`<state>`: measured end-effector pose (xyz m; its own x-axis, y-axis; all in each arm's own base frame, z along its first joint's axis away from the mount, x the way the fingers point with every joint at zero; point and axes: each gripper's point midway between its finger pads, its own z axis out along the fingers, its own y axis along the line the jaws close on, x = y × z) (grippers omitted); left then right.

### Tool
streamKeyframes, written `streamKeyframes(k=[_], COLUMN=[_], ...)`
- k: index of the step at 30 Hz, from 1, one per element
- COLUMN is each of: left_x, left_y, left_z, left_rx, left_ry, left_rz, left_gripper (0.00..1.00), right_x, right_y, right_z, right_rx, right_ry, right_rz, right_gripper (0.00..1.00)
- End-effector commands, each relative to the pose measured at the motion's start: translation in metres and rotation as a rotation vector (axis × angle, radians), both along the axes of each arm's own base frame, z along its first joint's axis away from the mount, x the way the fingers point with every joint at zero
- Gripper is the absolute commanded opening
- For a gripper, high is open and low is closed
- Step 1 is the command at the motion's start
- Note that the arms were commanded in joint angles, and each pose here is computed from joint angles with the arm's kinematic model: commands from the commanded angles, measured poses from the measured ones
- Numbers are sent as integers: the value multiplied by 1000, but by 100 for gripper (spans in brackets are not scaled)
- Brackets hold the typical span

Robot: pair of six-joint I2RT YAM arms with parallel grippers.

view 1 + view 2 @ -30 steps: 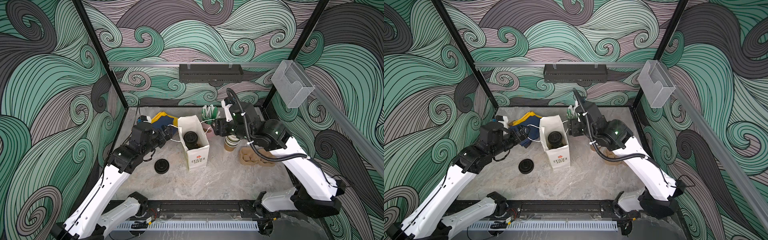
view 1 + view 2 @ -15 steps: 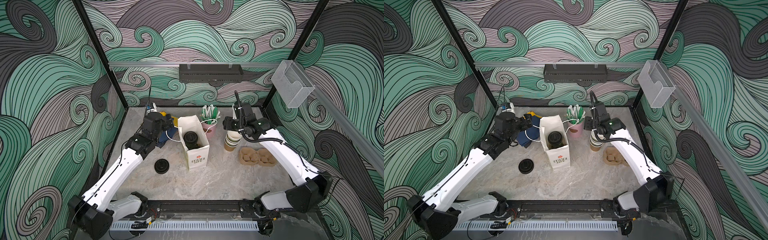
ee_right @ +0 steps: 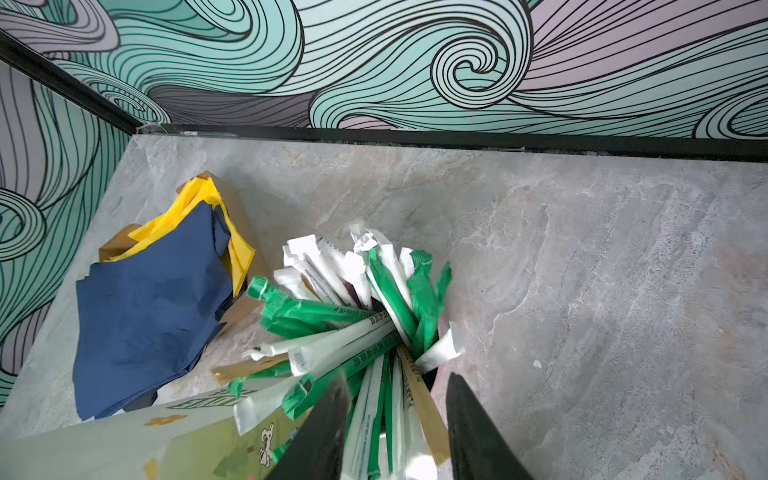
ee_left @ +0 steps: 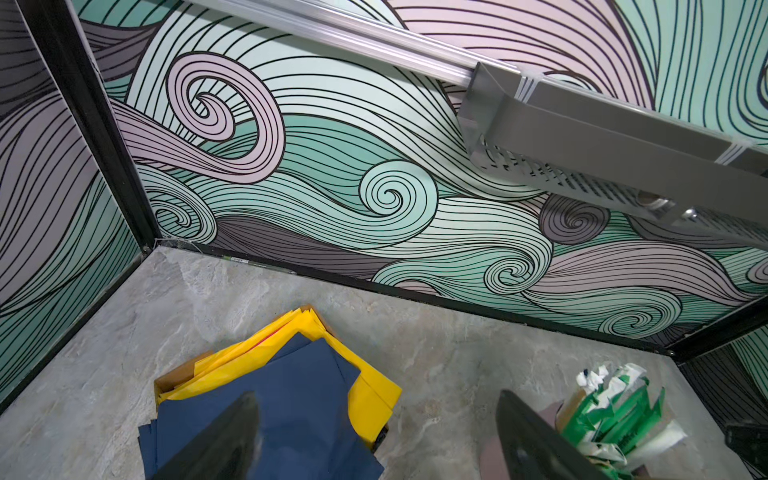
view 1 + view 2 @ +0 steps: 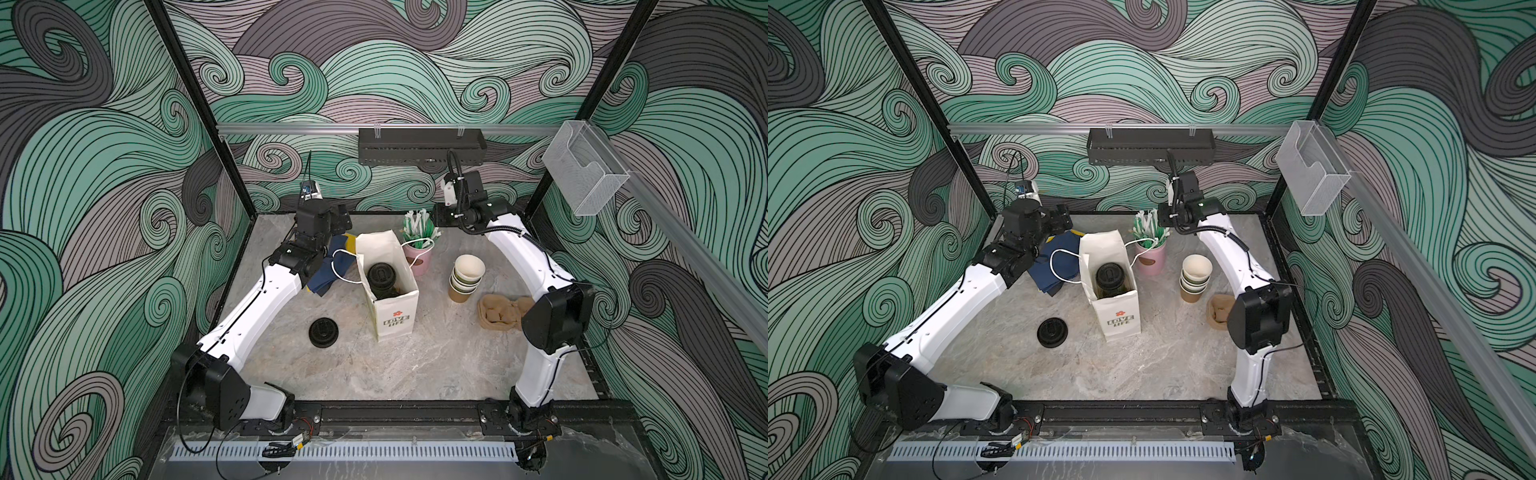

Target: Pack the takeout coffee

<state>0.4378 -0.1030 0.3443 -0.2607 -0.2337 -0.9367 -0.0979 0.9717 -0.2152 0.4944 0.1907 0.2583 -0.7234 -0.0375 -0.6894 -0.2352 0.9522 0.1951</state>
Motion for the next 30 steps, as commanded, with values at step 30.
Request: streamKeyframes(k=[30], left_x=[-4], left_y=[7], left_z=[22], left_rx=[-37], left_ry=[-70], left_rz=[15], left_gripper=[90], right_x=[30], right_y=[-6], right_z=[-5], right_rx=[-138], right_ry=[5], right_rz=[46], right_gripper=[3])
